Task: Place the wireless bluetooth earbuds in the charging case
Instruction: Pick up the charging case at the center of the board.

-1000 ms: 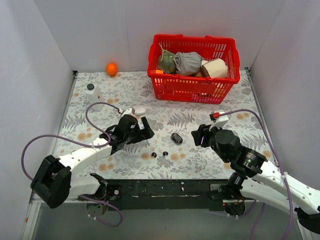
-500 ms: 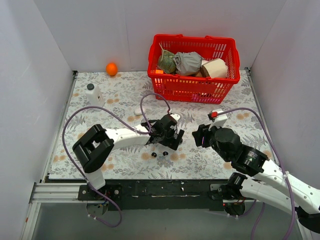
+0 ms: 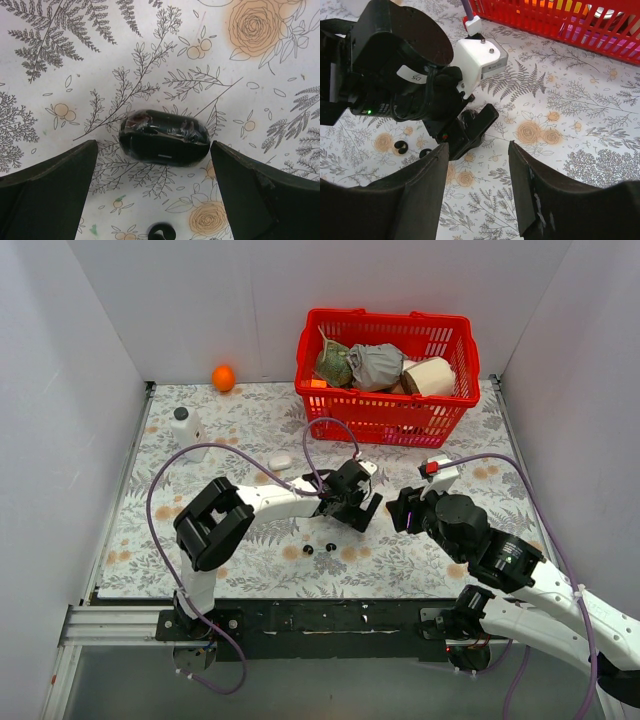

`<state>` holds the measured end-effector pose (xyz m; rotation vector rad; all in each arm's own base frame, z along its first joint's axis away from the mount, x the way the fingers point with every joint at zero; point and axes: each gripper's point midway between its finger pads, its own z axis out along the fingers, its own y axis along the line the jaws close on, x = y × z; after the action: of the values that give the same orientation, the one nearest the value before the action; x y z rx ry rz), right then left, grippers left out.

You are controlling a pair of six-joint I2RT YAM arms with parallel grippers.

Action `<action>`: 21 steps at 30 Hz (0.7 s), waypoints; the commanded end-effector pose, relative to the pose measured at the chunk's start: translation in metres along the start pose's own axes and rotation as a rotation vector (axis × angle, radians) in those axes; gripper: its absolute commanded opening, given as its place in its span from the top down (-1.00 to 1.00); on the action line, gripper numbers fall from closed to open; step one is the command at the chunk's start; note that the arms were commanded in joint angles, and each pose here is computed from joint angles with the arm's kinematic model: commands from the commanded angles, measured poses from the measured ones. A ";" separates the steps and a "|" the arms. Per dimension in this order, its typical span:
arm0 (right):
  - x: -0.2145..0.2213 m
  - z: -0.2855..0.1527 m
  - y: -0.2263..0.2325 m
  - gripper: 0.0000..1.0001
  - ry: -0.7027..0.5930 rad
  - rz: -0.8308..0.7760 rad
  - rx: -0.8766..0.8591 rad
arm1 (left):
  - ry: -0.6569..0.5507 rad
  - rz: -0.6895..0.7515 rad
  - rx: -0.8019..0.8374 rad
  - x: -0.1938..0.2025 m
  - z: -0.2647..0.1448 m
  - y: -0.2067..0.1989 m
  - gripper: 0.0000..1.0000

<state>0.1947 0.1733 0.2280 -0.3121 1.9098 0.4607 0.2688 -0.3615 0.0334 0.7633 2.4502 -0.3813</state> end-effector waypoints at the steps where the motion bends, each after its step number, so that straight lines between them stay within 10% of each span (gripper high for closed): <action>1: -0.024 -0.006 0.001 -0.17 -0.058 0.010 -0.004 | 0.005 -0.019 -0.019 -0.008 0.000 -0.001 -0.96; 21: -0.021 -0.007 -0.003 -0.17 -0.058 0.020 0.012 | 0.057 0.203 -0.065 0.018 -0.003 0.001 -0.93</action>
<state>0.1935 0.1707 0.2276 -0.3166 1.9110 0.4532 0.2648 -0.3620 0.0247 0.8925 2.4181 -0.2846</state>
